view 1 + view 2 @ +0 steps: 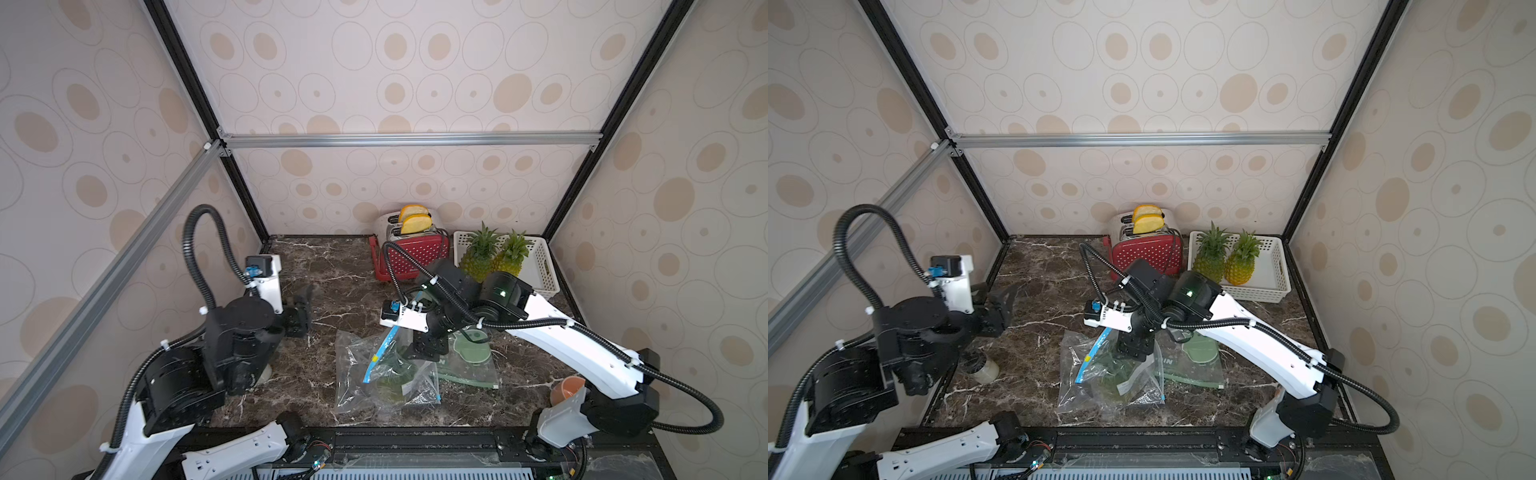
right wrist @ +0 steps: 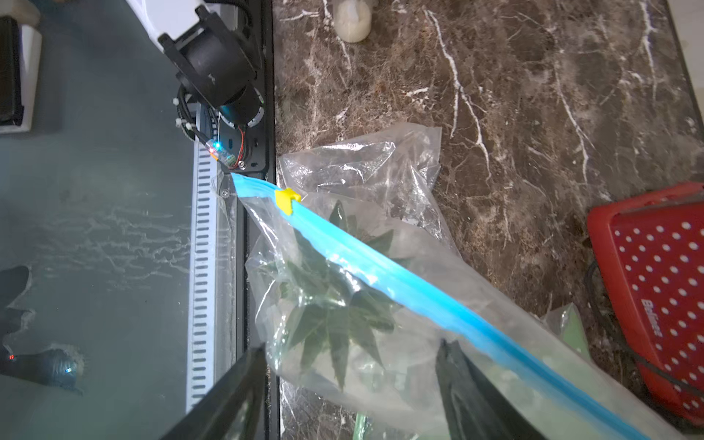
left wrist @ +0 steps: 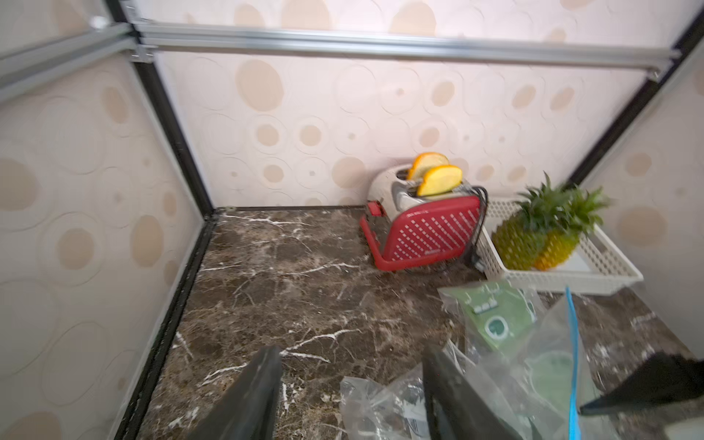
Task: Open the zip-top bag and take out the pineapple
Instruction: Unzip the zipper on the zipper food storage bag.
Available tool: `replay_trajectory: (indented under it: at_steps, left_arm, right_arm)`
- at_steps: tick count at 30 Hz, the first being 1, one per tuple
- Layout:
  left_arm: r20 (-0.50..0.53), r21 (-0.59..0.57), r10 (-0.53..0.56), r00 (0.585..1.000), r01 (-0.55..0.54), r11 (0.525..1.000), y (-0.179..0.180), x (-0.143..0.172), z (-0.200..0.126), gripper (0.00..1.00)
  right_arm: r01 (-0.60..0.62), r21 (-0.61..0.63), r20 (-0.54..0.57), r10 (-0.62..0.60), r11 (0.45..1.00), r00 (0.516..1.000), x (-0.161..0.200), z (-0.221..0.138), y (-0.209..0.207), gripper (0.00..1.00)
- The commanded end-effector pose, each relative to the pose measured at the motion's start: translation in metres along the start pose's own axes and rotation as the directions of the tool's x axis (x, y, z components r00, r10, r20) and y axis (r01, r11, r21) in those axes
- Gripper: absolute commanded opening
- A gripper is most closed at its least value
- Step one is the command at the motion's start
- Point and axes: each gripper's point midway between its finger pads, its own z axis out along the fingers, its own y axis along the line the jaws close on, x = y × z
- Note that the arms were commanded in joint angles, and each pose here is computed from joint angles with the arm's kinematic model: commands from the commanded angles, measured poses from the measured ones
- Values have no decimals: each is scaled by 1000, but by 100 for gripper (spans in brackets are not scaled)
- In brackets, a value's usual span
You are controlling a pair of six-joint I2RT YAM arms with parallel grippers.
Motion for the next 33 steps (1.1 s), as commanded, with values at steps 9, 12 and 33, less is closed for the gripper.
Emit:
replay_trajectory:
  at_steps: [9, 12, 33]
  left_arm:
    - [17, -140, -103, 994, 105, 985, 33, 31, 2, 60]
    - [29, -141, -114, 993, 117, 983, 38, 31, -1, 59]
    - [-24, -133, -135, 991, 130, 983, 36, 57, 5, 55]
  right_arm:
    - [276, -63, 25, -275, 959, 961, -43, -2, 12, 74]
    - [317, -100, 52, -313, 943, 948, -50, -6, 22, 74]
    - [274, -339, 4, -290, 900, 957, -49, 40, 41, 66]
